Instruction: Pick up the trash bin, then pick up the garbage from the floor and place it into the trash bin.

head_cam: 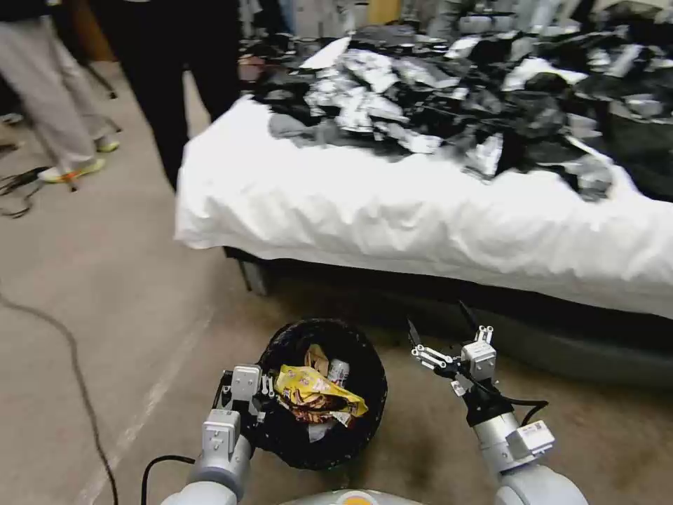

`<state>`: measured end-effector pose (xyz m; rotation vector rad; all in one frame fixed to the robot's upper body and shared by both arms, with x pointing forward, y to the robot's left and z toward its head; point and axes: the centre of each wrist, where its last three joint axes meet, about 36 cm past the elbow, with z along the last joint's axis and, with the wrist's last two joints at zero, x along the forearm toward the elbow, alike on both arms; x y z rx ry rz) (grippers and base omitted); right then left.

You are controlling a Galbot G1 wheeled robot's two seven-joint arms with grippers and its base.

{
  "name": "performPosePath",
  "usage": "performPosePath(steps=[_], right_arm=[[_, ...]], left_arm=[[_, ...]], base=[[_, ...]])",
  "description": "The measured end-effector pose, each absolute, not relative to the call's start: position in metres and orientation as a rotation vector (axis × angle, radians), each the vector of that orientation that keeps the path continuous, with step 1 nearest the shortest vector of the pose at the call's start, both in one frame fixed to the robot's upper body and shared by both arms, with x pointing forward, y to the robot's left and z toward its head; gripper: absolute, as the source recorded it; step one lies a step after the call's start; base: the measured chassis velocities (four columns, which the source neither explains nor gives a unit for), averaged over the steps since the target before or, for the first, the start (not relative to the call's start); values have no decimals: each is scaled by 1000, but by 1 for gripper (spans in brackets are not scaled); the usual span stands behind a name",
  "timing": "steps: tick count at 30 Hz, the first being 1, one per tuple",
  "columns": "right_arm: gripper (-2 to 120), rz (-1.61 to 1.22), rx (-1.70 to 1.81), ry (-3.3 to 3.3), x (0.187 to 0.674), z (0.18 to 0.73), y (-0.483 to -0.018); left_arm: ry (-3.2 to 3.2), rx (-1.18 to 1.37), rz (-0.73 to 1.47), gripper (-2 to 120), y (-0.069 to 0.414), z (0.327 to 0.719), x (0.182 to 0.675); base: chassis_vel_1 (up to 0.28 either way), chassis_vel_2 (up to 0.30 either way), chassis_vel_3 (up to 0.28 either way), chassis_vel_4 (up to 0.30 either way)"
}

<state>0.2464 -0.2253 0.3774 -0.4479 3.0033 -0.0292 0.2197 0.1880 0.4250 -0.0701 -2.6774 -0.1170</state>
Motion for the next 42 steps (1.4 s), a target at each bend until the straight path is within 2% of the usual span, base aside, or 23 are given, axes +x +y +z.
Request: performPosePath(steps=[42], right_arm=[[100, -41, -449, 3002, 249, 374, -224]], left_arm=[[-2715, -28, -91, 1, 198, 443, 227]], base=[[123, 129, 125, 125]])
